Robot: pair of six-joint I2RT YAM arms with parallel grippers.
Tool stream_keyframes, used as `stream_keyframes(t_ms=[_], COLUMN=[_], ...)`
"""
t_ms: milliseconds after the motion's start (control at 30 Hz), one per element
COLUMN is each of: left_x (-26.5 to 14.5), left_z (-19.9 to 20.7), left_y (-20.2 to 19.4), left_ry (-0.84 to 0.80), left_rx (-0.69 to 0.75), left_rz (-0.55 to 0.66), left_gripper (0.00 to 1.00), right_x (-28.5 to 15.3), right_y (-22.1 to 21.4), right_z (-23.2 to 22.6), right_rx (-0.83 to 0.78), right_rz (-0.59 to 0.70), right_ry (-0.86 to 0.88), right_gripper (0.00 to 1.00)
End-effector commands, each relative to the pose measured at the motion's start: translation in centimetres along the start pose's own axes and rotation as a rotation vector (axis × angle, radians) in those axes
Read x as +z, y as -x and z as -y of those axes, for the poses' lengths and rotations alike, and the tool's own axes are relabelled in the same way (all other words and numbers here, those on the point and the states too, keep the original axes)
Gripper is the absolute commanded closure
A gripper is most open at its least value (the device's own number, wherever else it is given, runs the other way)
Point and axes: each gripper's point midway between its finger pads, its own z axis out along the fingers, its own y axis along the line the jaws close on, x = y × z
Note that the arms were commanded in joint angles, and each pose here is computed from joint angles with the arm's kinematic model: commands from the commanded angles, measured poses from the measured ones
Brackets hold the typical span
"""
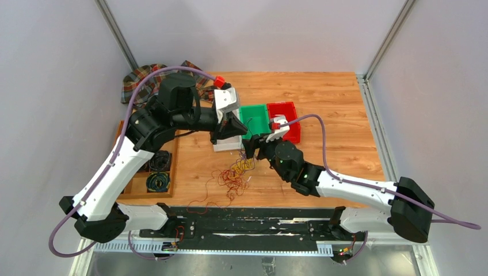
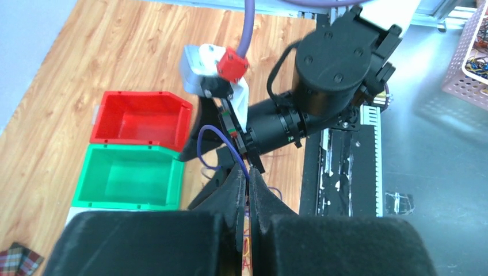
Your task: Untangle the cables
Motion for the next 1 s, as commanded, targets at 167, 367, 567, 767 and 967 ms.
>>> stream_keyframes(t_ms=[167,367,567,767,967], left_x=[-1.8,-2.9,-3.4,-3.3,-3.2], left_z=[0.1,-1.0,-1.8,-1.8,-1.1], left_y=[4.8,6.7,8.2,8.0,7.9], left_ry=[0.027,0.102,0.146,0.140,0.104], left_rx=[0.145,0.231,0.262,0.278,0.283], left_rz=[0.096,0.122,0.140,0.137,0.144], left_gripper=[1.00,1.00,1.00,1.00,1.00], right_x=[-1.5,-2.9,-4.4,-5.6,-6.5], right_y=[-5.5,-7.7,-9.1,-4.1,3.3], right_z=[4.0,6.0,7.5,4.5,-1.0], right_rx=[0.058,0.064,0.070,0.050,0.033], right_rz=[-0.036,-0.064,-0.079,0.013,0.088], right_ry=[-0.132,-0.184,-0.208,-0.018,0.295], right_gripper=[0.26,0.25,0.26,0.21,0.14])
